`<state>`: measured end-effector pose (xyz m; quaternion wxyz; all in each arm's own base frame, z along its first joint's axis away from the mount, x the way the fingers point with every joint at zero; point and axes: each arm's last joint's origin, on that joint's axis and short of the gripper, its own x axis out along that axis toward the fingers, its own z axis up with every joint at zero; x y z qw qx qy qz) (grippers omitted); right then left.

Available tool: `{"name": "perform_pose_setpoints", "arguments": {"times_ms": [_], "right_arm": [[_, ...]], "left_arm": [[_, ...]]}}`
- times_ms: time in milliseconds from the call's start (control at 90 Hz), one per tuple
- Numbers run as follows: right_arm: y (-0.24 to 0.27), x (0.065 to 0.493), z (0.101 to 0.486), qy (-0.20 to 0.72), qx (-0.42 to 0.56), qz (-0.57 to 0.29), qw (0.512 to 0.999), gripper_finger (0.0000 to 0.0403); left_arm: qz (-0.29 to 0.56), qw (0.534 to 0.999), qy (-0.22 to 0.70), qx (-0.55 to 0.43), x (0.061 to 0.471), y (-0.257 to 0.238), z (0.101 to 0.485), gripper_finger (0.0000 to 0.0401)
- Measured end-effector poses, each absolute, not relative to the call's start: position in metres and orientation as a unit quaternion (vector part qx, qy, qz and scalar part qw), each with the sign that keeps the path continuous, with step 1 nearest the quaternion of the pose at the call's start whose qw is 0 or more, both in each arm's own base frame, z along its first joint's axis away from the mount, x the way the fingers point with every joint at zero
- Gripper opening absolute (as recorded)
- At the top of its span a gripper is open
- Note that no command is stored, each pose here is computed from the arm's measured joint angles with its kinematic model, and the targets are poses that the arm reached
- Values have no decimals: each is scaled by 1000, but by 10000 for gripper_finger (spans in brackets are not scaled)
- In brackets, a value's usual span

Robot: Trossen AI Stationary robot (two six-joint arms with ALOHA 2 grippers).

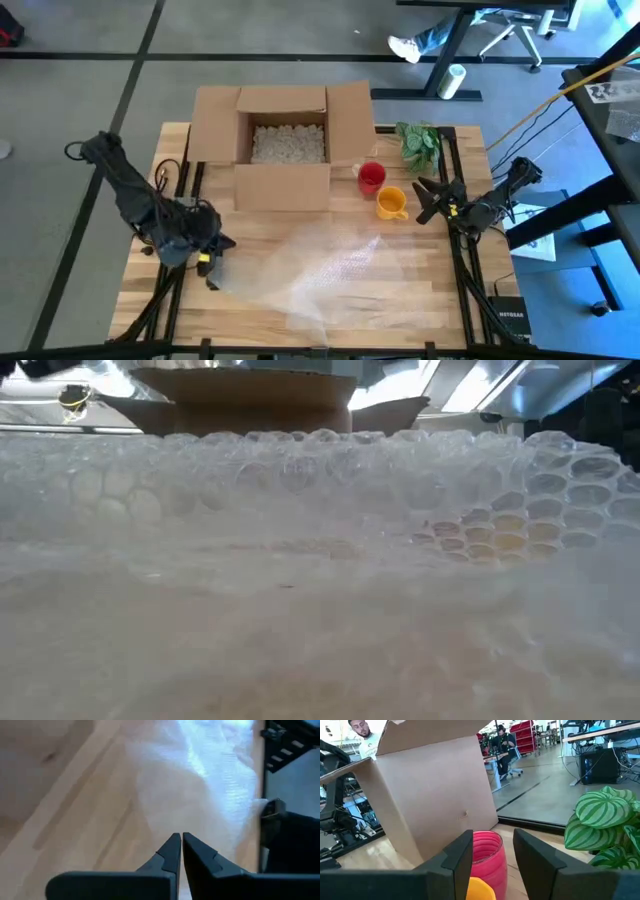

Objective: Wrap mug
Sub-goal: Wrap the yellow mug with bubble wrap

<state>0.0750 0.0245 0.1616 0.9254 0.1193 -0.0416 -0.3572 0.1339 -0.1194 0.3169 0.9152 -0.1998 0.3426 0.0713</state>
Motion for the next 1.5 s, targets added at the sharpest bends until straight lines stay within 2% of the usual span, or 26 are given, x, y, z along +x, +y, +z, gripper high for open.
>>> {"name": "perform_pose_setpoints", "arguments": {"times_ms": [200, 356, 811, 967, 1067, 1311, 1500], "right_arm": [[25, 75, 162, -48, 135, -356, 923, 127], [26, 76, 164, -75, 220, -323, 917, 127], [29, 79, 165, -69, 256, -257, 929, 127], [32, 80, 167, -64, 283, -198, 936, 125], [35, 82, 169, -62, 291, -175, 938, 103], [35, 84, 163, -46, 248, -230, 940, 19], [36, 85, 160, -31, 240, -216, 946, 4]], "left_arm": [[64, 918, 346, -184, 153, -143, 335, 0], [77, 914, 360, -171, 166, -158, 328, 0], [105, 903, 381, -171, 180, -174, 310, 0], [105, 903, 388, -152, 184, -178, 304, 0], [106, 902, 394, -140, 186, -181, 300, 0], [108, 901, 400, -125, 189, -184, 295, 0], [106, 902, 401, -120, 189, -184, 295, 0]]}}
